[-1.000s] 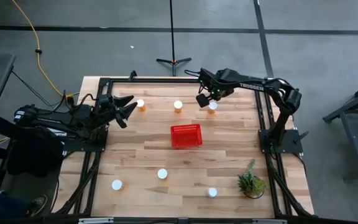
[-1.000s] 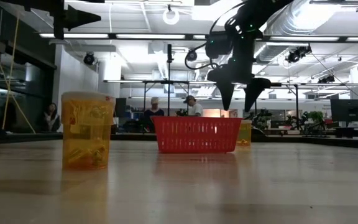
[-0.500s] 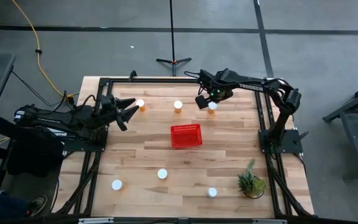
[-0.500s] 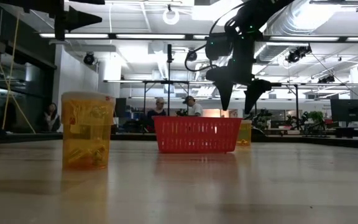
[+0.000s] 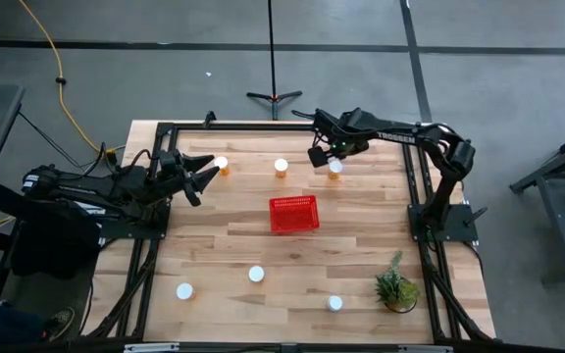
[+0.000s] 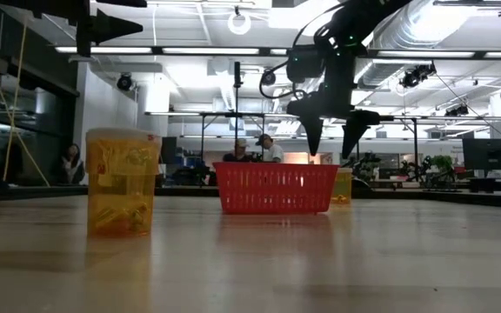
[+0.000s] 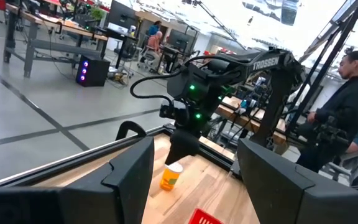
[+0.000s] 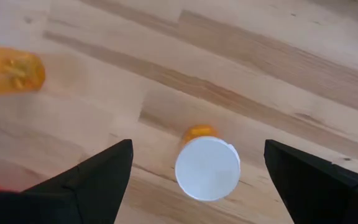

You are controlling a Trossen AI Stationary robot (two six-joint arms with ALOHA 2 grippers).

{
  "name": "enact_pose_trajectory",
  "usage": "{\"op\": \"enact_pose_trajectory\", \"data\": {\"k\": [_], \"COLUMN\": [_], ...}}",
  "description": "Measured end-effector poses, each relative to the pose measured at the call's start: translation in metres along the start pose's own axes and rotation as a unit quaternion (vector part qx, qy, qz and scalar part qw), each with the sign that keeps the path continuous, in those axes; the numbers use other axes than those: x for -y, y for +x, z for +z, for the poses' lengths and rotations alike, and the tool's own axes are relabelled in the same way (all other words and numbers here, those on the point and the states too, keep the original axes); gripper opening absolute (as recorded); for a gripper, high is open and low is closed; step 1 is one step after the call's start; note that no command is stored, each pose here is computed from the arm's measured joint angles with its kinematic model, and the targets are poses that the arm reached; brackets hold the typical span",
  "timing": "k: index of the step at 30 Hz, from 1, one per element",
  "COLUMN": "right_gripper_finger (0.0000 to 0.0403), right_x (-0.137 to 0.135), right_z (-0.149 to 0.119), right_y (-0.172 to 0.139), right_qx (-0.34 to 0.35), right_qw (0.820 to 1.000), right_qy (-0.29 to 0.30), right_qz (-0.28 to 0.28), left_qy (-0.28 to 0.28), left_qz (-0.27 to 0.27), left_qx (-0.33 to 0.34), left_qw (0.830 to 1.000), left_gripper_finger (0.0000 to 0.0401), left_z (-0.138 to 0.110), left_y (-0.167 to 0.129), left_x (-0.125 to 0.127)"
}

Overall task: Pick and place pill bottles into a basket
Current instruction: Put the orange medicine bottle into the bin

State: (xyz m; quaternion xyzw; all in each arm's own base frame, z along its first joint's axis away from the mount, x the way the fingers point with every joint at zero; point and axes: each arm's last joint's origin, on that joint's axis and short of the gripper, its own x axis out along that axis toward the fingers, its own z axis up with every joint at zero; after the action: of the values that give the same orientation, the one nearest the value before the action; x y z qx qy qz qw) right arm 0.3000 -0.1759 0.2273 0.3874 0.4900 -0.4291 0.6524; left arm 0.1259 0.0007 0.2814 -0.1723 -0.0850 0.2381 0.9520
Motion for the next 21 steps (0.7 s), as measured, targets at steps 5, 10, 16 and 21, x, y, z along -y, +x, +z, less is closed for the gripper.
{"op": "enact_pose_trajectory", "data": {"k": [5, 10, 16, 21], "right_gripper_finger": [0.0353, 0.0353, 0.0353, 0.0353], "right_x": [-0.001, -0.004, -0.009, -0.011], "right_z": [0.000, 0.001, -0.003, -0.008], "right_y": [0.003, 0.020, 0.031, 0.032], "right_qx": [0.006, -0.009, -0.032, -0.047], "right_qw": [0.999, 0.999, 0.998, 0.998], "right_qy": [0.030, 0.048, 0.045, 0.023], "right_qz": [-0.012, -0.022, -0.022, -0.031], "left_qy": [0.000, 0.000, 0.000, 0.000], "left_qz": [0.000, 0.000, 0.000, 0.000], "left_qx": [0.000, 0.000, 0.000, 0.000], "left_qw": [1.000, 1.000, 1.000, 1.000], "left_gripper_finger": [0.0264, 0.0264, 0.0264, 0.0264], "left_z": [0.000, 0.000, 0.000, 0.000], "left_y": [0.000, 0.000, 0.000, 0.000], "left_x": [0.000, 0.000, 0.000, 0.000]}}
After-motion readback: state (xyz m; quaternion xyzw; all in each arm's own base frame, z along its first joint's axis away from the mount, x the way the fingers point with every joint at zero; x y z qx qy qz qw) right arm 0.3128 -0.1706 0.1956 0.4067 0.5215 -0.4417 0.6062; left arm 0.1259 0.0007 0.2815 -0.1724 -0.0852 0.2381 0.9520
